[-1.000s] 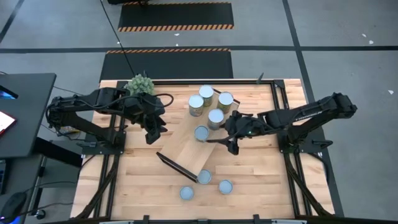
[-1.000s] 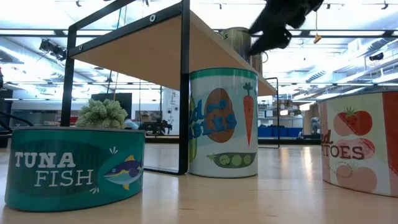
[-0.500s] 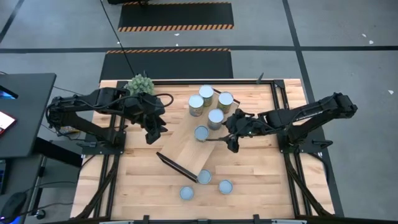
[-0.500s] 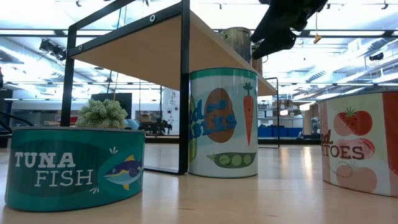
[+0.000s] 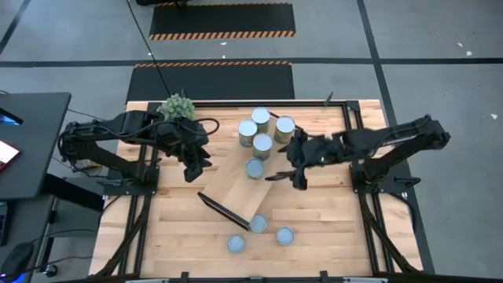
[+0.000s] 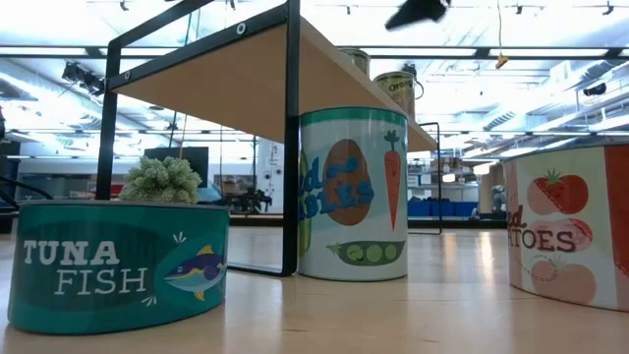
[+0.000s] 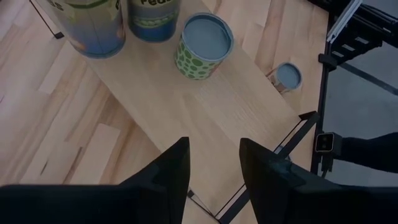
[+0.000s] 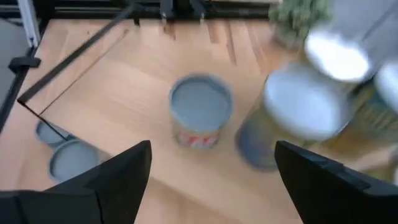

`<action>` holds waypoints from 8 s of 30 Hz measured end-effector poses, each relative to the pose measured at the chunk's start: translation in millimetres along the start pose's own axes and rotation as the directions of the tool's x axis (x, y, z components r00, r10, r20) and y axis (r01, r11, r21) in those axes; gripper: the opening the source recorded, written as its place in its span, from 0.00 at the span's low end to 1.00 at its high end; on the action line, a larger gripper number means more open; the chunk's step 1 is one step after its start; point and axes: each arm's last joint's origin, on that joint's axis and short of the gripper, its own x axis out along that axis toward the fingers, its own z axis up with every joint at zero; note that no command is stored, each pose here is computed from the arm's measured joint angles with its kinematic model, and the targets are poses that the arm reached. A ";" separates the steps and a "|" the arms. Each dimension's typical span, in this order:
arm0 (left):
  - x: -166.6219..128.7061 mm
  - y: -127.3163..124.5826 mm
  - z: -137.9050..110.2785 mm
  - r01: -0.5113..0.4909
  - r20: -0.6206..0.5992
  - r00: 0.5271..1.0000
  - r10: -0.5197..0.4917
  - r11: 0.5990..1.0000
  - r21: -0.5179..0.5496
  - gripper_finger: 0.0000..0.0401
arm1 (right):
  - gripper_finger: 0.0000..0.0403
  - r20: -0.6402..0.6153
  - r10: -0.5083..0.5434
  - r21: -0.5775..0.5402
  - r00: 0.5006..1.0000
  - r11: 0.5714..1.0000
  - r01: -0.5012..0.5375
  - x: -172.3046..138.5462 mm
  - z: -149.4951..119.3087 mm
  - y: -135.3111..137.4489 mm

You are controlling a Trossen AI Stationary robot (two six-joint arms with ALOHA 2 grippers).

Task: Pick and place cans onto a shelf
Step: Put the canned peas on the shelf, then adjust the canned green peas on the shelf

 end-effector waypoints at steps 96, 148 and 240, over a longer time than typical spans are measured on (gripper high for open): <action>18.1 -16.5 3.0 0.030 -0.013 0.999 -0.029 0.997 0.078 0.36 | 0.84 -0.457 -0.084 0.200 0.886 0.961 0.194 74.0 59.9 -58.5; 43.8 -23.8 4.9 -0.070 -0.038 0.997 0.074 0.992 0.106 0.78 | 0.87 -0.507 -0.063 0.188 0.859 0.965 0.182 60.8 62.3 -58.1; 148.7 -50.8 36.8 -0.273 0.108 0.961 0.253 0.926 0.259 0.48 | 0.89 -0.328 -0.095 0.154 0.940 0.976 0.152 -34.7 46.3 -8.6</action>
